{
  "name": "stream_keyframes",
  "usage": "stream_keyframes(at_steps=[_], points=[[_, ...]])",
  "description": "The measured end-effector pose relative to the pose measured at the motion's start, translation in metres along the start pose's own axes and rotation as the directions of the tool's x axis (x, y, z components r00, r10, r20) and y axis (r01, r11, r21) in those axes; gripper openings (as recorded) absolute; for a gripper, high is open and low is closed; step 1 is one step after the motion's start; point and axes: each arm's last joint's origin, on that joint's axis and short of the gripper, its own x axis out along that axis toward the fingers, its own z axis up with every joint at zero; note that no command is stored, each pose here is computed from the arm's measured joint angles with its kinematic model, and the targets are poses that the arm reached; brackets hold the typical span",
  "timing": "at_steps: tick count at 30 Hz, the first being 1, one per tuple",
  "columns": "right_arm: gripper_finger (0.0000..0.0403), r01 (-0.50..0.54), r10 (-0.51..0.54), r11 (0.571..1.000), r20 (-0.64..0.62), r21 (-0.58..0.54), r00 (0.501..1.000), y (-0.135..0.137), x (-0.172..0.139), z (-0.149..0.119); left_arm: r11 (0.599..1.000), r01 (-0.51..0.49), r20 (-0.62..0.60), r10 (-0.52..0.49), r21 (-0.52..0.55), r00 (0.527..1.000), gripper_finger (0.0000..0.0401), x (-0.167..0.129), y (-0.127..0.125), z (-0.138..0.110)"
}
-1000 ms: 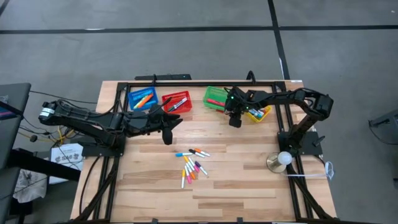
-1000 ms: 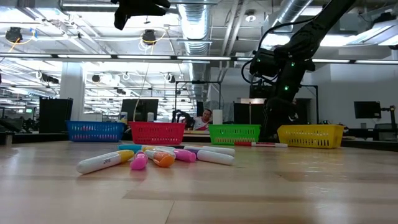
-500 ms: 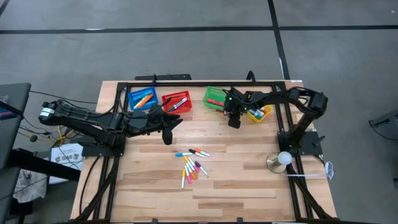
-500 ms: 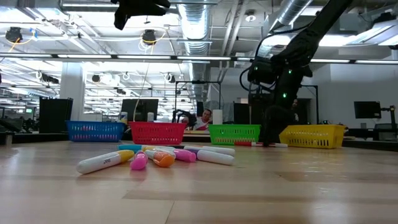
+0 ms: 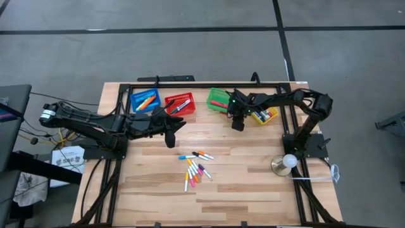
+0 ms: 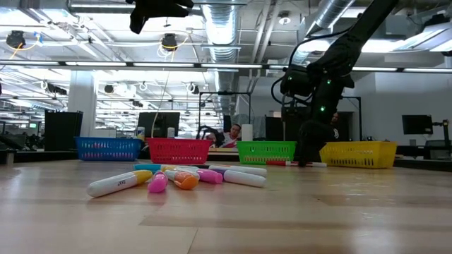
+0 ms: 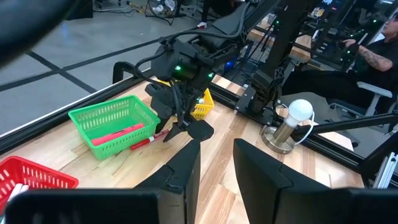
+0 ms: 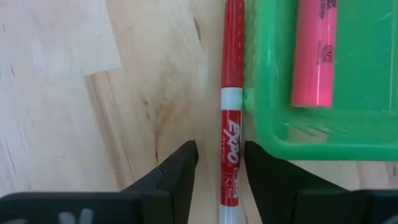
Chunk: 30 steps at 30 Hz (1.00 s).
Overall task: Pick & Place Markers
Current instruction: Put the small red marker pen into the red bin
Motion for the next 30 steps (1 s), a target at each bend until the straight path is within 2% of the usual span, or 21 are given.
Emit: stream_keyframes(at_steps=[10, 17, 24, 30], points=[[0.0111, -0.005, 0.006, 1.000, -0.006, 0.029, 1.000, 0.011, -0.001, 0.003, 1.000, 0.001, 0.001, -0.001, -0.001, 1.000, 0.0095, 0.000, 0.000, 0.000], [0.0065, -0.049, 0.049, 0.999, -0.030, -0.003, 0.998, 0.030, -0.001, 0.004, 1.000, 0.001, 0.001, -0.001, -0.001, 1.000, 0.0095, 0.000, 0.000, 0.000], [0.0019, -0.085, 0.088, 0.995, -0.043, 0.049, 0.995, 0.046, -0.001, 0.006, 1.000, 0.001, 0.001, -0.001, 0.000, 1.000, 0.0095, 0.000, 0.000, 0.000], [0.0026, -0.116, 0.121, 0.986, -0.038, 0.118, 0.992, 0.058, -0.003, 0.008, 1.000, 0.001, 0.000, -0.001, 0.024, 1.000, 0.0095, 0.000, 0.000, 0.000]])
